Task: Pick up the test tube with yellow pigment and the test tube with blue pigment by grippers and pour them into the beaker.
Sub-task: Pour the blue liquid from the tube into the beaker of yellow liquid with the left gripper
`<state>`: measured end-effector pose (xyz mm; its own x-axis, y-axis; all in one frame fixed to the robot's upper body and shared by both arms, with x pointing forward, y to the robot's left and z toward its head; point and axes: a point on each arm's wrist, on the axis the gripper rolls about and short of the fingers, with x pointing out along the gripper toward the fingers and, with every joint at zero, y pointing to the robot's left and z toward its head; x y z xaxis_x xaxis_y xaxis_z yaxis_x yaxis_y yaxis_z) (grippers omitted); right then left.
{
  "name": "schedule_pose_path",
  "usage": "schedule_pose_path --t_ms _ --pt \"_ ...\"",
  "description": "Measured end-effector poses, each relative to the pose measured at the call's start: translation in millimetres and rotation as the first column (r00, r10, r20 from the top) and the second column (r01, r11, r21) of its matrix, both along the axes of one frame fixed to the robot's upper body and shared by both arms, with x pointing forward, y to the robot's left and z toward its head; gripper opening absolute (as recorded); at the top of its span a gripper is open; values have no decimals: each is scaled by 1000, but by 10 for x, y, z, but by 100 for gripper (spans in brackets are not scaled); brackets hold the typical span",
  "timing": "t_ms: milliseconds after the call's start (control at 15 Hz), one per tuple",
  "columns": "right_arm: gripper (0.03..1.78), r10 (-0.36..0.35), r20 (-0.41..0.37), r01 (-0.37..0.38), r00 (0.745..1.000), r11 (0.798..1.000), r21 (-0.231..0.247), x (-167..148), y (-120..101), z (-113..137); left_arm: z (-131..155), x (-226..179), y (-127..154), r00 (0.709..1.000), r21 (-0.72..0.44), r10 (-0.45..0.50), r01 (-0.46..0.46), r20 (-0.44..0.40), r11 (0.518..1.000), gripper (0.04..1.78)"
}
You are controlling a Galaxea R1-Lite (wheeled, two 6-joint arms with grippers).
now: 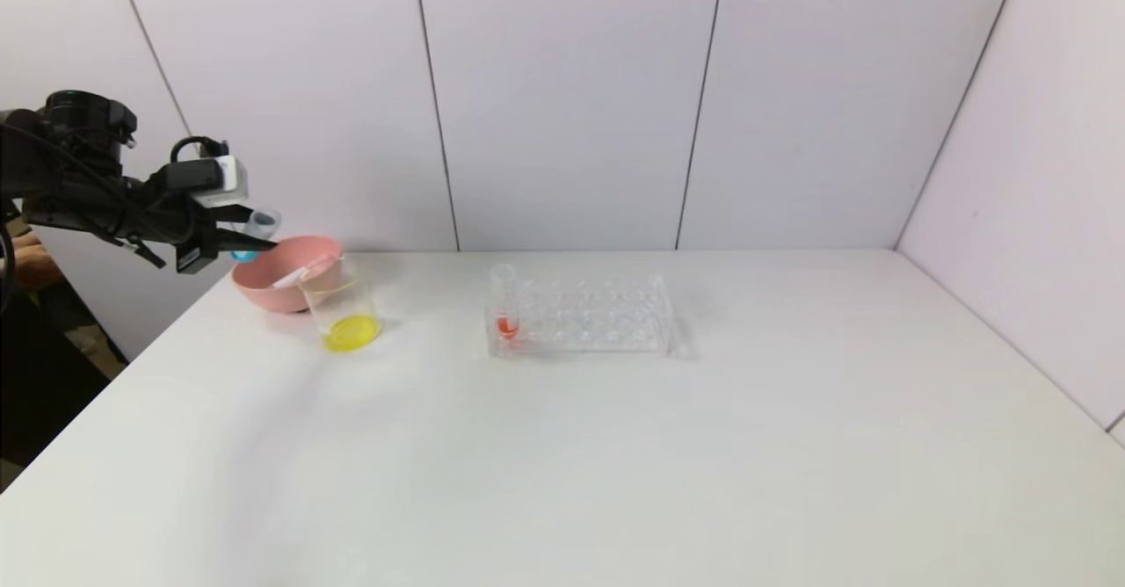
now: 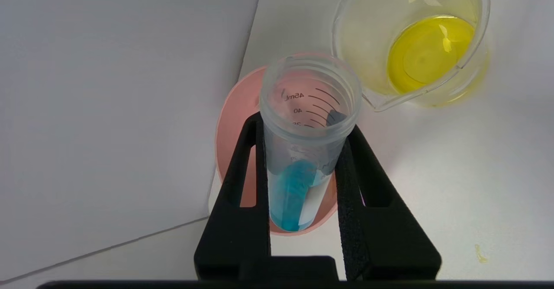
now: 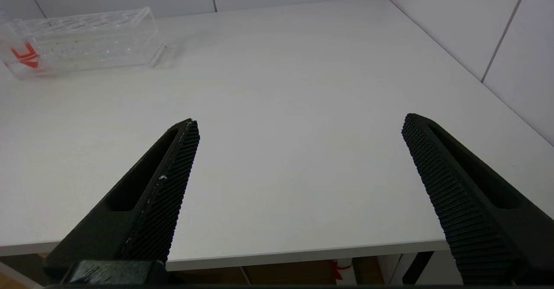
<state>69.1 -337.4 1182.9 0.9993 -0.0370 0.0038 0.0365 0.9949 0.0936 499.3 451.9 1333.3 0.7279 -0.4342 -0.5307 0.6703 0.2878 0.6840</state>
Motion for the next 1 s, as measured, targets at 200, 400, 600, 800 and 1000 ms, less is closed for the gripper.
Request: schedule_pose_path --t_ms 200,400,600,800,1000 --pt "171 0 0 0 1000 1000 0 0 0 0 -31 -13 -56 1000 54 -11 13 -29 998 45" --pt "171 0 0 0 1000 1000 1 0 0 0 -56 -4 -80 999 89 -31 34 -32 995 45" --pt "171 0 0 0 1000 1000 1 0 0 0 -64 9 -113 999 106 -37 40 -32 994 45" --pt "171 0 0 0 1000 1000 1 0 0 0 -56 21 -137 999 145 -29 33 -28 989 45" --pt "171 0 0 0 1000 1000 1 0 0 0 -46 34 -169 999 176 -33 37 -22 984 45"
